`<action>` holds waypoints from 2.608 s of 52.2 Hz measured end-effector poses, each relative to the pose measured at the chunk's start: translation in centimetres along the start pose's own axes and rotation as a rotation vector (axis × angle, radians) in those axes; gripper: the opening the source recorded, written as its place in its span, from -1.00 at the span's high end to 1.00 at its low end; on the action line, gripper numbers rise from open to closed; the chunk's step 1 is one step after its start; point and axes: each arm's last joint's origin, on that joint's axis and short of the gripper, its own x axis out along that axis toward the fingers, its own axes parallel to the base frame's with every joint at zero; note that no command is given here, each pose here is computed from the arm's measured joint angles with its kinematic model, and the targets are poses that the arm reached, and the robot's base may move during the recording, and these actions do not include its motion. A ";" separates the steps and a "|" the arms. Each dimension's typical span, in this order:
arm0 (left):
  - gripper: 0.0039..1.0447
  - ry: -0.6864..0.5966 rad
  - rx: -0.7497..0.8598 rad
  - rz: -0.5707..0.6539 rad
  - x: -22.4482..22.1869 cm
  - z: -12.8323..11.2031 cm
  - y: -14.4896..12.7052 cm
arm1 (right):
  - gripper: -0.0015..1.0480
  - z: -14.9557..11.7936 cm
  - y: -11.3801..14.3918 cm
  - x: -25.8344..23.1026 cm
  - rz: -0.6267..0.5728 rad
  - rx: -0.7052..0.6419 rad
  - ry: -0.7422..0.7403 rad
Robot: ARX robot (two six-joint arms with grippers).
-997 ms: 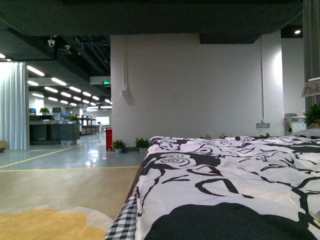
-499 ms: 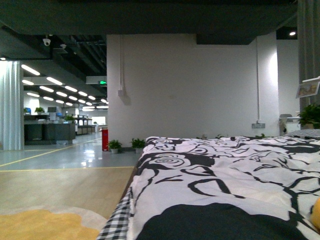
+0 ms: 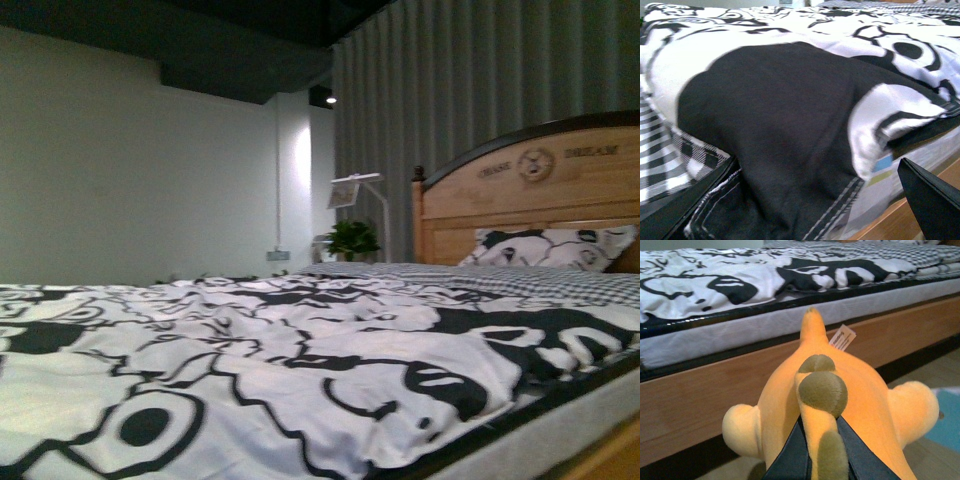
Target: Put away toys
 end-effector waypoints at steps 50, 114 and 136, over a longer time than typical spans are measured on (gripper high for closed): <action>-0.88 0.000 0.002 -0.009 0.0 0.0 0.0 | 0.88 0.0 0.0 0.0 0.004 0.000 0.000; -0.88 0.000 0.002 -0.009 0.0 0.0 0.0 | 0.88 0.0 0.0 0.0 0.005 0.000 0.000; -0.88 0.000 0.002 -0.010 0.0 0.0 0.0 | 0.88 0.0 0.0 0.0 0.005 0.000 0.000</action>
